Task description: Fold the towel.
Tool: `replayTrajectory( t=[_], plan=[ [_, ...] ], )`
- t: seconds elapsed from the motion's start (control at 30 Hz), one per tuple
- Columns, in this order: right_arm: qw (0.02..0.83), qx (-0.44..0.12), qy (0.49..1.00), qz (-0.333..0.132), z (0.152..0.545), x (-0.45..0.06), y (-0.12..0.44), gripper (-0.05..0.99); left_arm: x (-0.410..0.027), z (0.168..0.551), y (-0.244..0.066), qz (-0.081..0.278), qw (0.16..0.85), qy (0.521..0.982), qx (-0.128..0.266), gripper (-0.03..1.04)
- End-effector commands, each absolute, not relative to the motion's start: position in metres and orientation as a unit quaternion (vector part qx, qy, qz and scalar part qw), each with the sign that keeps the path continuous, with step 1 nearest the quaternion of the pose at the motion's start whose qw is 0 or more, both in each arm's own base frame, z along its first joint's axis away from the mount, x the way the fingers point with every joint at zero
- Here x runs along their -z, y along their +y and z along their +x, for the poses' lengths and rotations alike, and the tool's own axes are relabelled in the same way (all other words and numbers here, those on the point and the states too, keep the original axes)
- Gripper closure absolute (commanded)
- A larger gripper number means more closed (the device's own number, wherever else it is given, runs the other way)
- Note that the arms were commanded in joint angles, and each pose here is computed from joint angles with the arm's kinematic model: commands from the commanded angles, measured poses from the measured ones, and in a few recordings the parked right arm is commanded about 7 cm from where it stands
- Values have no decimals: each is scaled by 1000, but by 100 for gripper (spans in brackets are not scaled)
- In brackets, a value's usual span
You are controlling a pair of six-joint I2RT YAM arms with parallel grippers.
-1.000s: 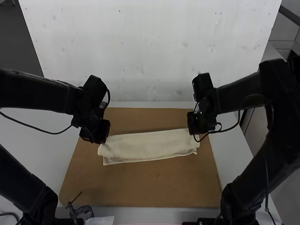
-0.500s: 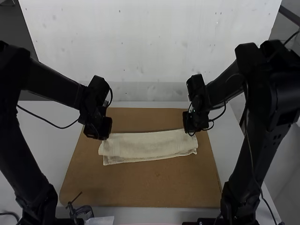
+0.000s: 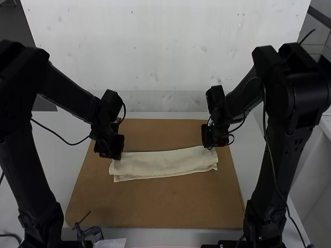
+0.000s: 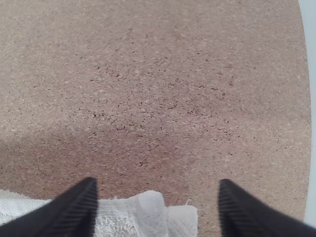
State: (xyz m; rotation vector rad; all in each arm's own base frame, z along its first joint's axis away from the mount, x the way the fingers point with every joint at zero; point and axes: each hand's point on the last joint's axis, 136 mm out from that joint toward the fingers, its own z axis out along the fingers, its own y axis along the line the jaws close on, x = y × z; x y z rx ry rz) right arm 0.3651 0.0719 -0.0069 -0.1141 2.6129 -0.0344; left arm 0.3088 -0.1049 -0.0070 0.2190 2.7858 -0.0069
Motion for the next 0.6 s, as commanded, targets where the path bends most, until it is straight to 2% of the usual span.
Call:
replayTrajectory(
  t=[0.0,0.2,0.43,0.57],
  plan=[
    [278,-28,960,19,376,-18,63,8,-18,332,-96,56,199,978,16,-1],
    [248,-48,966,55,356,-30,52,8,-53,336,-81,33,241,969,33,0],
    [114,-69,988,75,310,4,53,9,-72,325,-83,40,265,962,49,0],
    [97,-66,990,78,307,27,54,9,-74,320,-83,40,269,961,51,0]
  ],
)
